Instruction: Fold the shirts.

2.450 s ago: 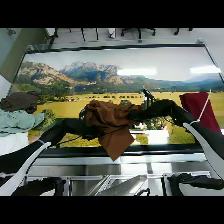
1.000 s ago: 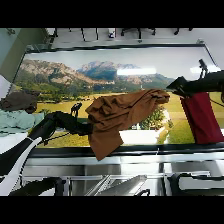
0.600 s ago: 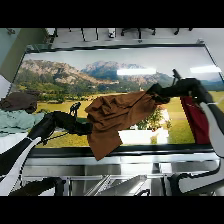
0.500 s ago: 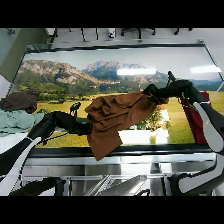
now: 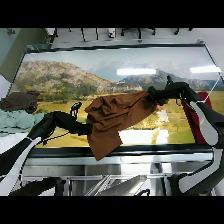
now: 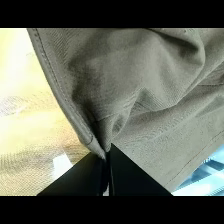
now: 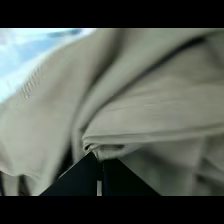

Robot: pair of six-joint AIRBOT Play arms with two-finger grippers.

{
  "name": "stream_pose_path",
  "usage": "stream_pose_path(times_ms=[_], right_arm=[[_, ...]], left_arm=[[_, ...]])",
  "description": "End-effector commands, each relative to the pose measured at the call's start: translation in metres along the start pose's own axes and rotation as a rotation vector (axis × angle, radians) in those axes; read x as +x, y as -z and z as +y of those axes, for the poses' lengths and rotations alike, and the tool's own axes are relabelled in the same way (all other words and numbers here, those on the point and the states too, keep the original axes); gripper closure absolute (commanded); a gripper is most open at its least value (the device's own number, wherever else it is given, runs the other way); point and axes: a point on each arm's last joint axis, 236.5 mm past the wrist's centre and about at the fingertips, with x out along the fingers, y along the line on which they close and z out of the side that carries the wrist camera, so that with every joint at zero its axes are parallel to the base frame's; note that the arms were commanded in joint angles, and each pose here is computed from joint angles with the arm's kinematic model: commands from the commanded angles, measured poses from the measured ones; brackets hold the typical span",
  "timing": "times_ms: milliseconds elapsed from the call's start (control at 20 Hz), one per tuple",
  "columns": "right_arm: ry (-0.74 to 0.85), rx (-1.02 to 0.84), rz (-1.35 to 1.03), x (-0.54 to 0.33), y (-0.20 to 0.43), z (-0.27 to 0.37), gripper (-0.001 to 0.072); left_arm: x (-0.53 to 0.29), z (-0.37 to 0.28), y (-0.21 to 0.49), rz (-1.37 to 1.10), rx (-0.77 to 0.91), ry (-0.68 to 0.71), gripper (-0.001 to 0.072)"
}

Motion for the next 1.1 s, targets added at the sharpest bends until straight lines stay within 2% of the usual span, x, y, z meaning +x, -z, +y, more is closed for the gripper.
stream_pose_path(times_ms=[0, 100, 150, 250, 350, 500, 600, 700, 800, 950, 1050], right_arm=[[0.032, -0.027, 0.032, -0.014, 0.007, -0.004, 0.0690], [-0.079, -0.112, -0.029, -0.049, 0.001, 0.044, 0.0691], [-0.186, -0.179, -0.081, -0.084, -0.004, 0.088, 0.0690], [-0.343, -0.359, -0.226, -0.186, -0.006, 0.169, 0.0691], [-0.413, -0.625, -0.510, -0.328, 0.013, 0.244, 0.0691], [-0.395, -0.971, -1.031, -0.526, 0.096, 0.311, 0.0691], [-0.315, -1.086, -1.323, -0.611, 0.160, 0.324, 0.0692], [-0.240, -1.149, -1.522, -0.657, 0.205, 0.325, 0.0692], [-0.184, -1.181, -1.597, -0.673, 0.229, 0.322, 0.0691], [-0.202, -1.186, -1.485, -0.648, 0.215, 0.322, 0.0691], [-0.265, -1.160, -1.348, -0.616, 0.186, 0.322, 0.0692]], left_arm=[[-0.002, -0.001, -0.002, -0.008, 0.011, 0.002, 0.0688], [-0.022, -0.015, -0.021, -0.052, 0.041, 0.020, 0.0688], [-0.049, -0.028, -0.039, -0.118, 0.069, 0.037, 0.0688], [-0.155, -0.063, -0.090, -0.385, 0.124, 0.078, 0.0688], [-0.313, -0.098, -0.113, -0.758, 0.186, 0.105, 0.0688], [-0.533, -0.155, -0.046, -1.276, 0.326, 0.089, 0.0689], [-0.619, -0.187, 0.024, -1.518, 0.404, 0.057, 0.0689], [-0.662, -0.204, 0.072, -1.676, 0.446, 0.009, 0.0689], [-0.677, -0.202, 0.088, -1.744, 0.427, -0.050, 0.0689], [-0.666, -0.173, 0.058, -1.722, 0.331, -0.079, 0.0689], [-0.643, -0.148, 0.019, -1.662, 0.258, -0.031, 0.0689]])
